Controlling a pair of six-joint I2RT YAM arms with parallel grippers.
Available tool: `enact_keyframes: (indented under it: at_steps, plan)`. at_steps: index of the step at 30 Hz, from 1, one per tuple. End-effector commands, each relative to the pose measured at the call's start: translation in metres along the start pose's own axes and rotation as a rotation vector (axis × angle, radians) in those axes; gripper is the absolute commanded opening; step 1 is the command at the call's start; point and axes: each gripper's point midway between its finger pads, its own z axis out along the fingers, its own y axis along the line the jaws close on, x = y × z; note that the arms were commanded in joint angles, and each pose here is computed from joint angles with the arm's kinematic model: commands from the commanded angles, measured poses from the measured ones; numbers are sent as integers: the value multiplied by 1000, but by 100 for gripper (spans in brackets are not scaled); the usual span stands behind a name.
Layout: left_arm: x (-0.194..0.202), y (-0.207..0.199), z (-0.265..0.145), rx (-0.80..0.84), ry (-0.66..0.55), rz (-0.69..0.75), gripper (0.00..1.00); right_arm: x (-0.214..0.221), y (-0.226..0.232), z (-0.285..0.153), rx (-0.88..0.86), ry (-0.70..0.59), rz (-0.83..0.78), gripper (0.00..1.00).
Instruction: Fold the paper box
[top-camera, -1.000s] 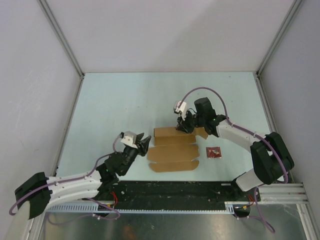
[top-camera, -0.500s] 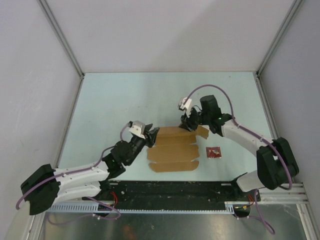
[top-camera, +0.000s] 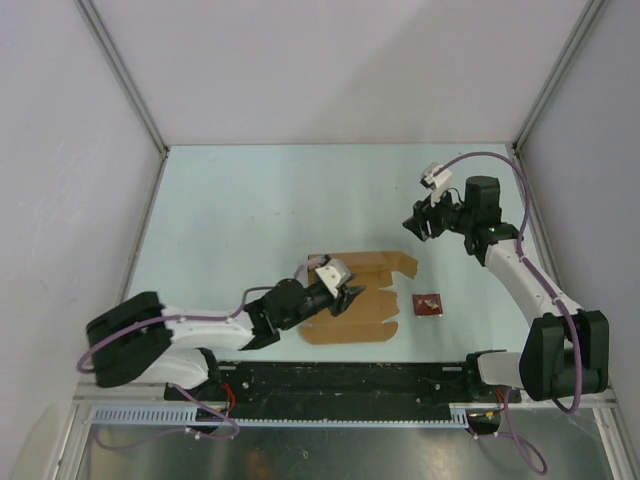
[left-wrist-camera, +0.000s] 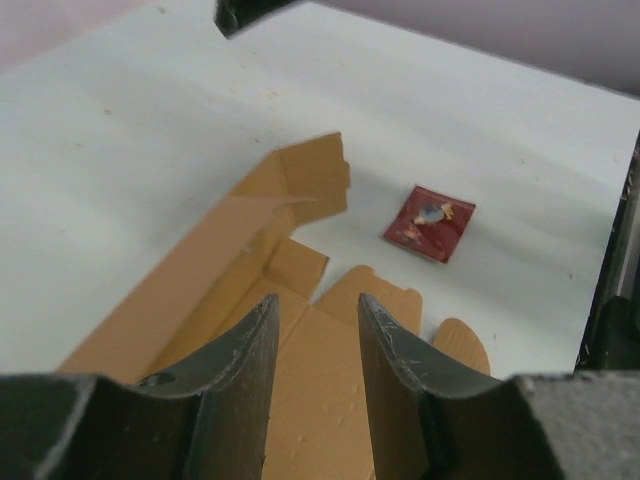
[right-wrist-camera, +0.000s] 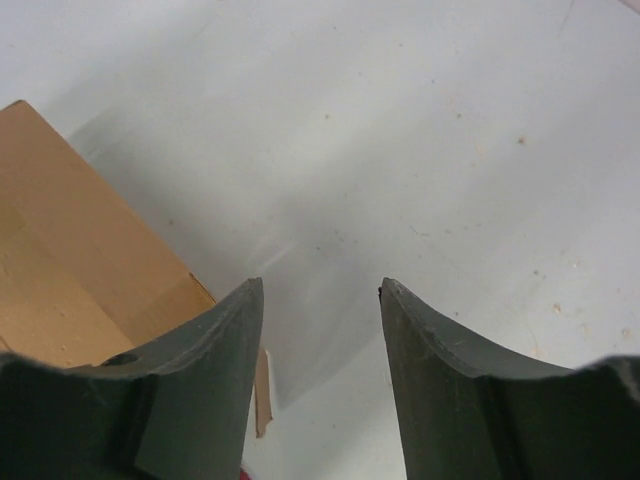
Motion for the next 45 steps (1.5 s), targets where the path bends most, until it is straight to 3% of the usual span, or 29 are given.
enact_keyframes:
  at_steps: [1, 12, 29, 45]
  plan:
    - [4, -29, 28, 107, 6, 1, 41, 1, -2, -12, -13, 17, 25, 57]
    - [43, -39, 74, 86, 90, -29, 40, 45, 2, -18, -54, 192, 12, 64]
    - [100, -23, 103, -42, 196, -24, 35, 79, 16, -5, -125, 307, 18, 47]
    - [117, -30, 99, -15, 233, -44, 33, 89, 22, -3, -137, 360, -4, 44]
